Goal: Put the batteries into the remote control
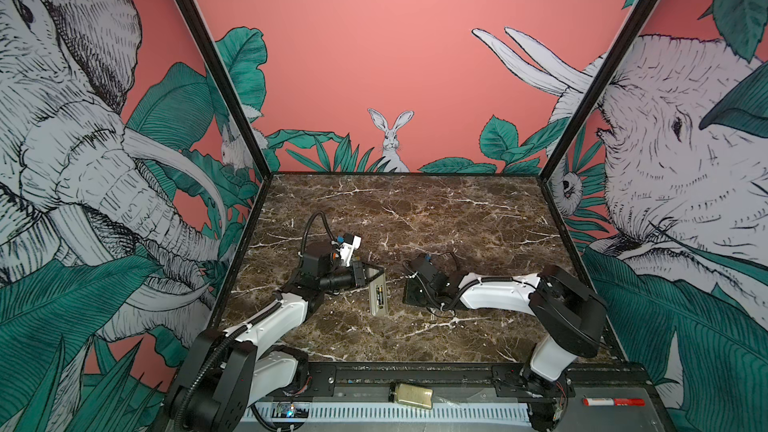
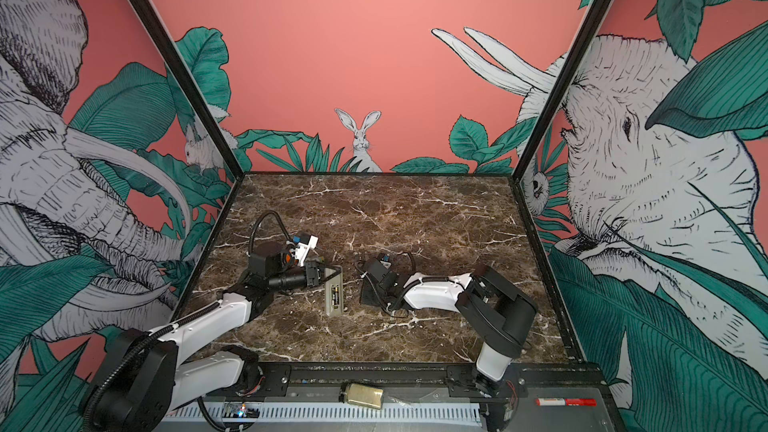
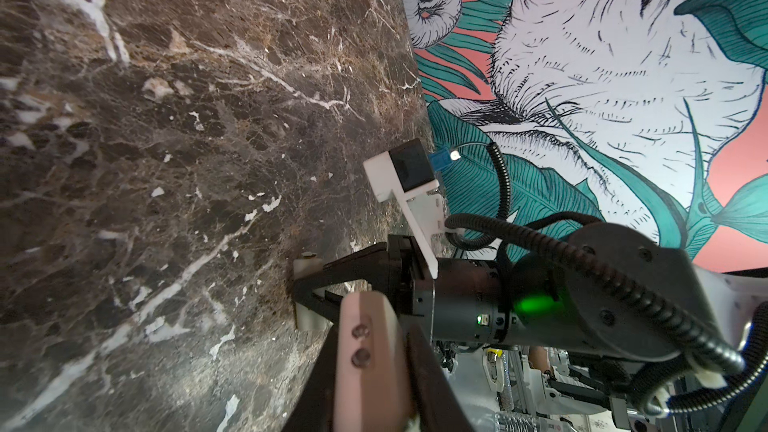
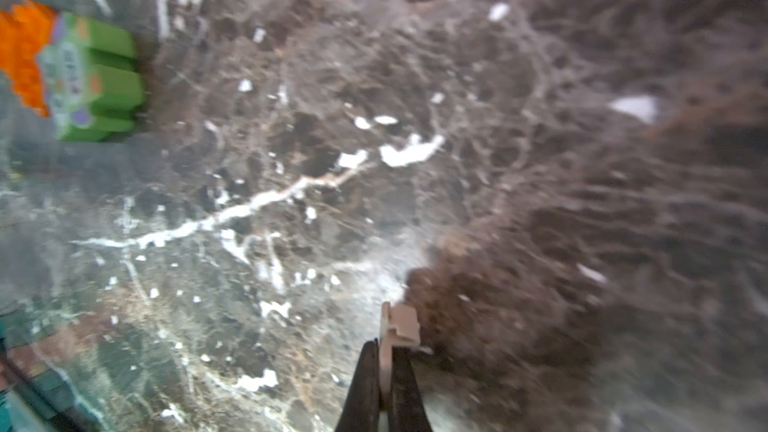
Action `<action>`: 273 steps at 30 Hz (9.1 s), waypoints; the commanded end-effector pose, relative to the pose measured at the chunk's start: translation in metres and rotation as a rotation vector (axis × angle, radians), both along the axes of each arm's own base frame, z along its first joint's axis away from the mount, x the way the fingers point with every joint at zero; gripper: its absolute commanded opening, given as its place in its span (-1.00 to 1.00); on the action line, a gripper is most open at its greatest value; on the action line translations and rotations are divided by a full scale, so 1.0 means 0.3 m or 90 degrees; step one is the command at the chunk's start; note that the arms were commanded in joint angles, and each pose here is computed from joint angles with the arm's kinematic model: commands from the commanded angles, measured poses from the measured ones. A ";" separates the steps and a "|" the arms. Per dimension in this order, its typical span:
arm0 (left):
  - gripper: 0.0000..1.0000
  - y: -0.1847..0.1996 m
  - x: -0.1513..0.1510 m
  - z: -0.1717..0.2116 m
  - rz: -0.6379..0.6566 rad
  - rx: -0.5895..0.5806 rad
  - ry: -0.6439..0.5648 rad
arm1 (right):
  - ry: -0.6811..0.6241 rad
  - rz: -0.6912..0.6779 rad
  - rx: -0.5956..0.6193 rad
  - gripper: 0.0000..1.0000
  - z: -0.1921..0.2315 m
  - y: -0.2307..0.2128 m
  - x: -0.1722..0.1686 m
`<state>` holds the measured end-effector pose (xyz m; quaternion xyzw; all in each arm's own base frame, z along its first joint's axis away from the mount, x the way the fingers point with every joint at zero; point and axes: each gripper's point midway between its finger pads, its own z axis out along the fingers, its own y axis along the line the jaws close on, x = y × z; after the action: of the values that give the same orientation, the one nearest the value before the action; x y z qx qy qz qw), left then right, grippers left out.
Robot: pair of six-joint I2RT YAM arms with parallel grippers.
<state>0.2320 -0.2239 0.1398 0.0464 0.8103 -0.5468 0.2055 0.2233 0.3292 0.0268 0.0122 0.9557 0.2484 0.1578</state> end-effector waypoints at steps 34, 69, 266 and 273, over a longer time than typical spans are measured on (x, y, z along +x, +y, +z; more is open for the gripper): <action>-1.00 0.020 0.012 0.006 0.028 0.012 -0.010 | 0.076 0.022 -0.204 0.11 0.061 -0.121 0.021; -1.00 0.050 -0.035 -0.018 0.018 0.051 -0.017 | 0.148 0.010 -0.349 0.11 0.011 -0.053 0.040; -1.00 0.078 0.060 -0.012 0.137 0.004 0.026 | 0.102 0.014 -0.173 -0.09 -0.023 0.002 0.001; -1.00 0.082 0.053 -0.014 0.140 0.005 0.030 | 0.072 0.019 -0.168 -0.09 -0.029 0.021 0.038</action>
<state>0.2479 -0.2015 0.1306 -0.0572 0.8209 -0.5176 0.2345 0.2287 0.3300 0.0249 -0.0004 0.9883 0.1233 0.0901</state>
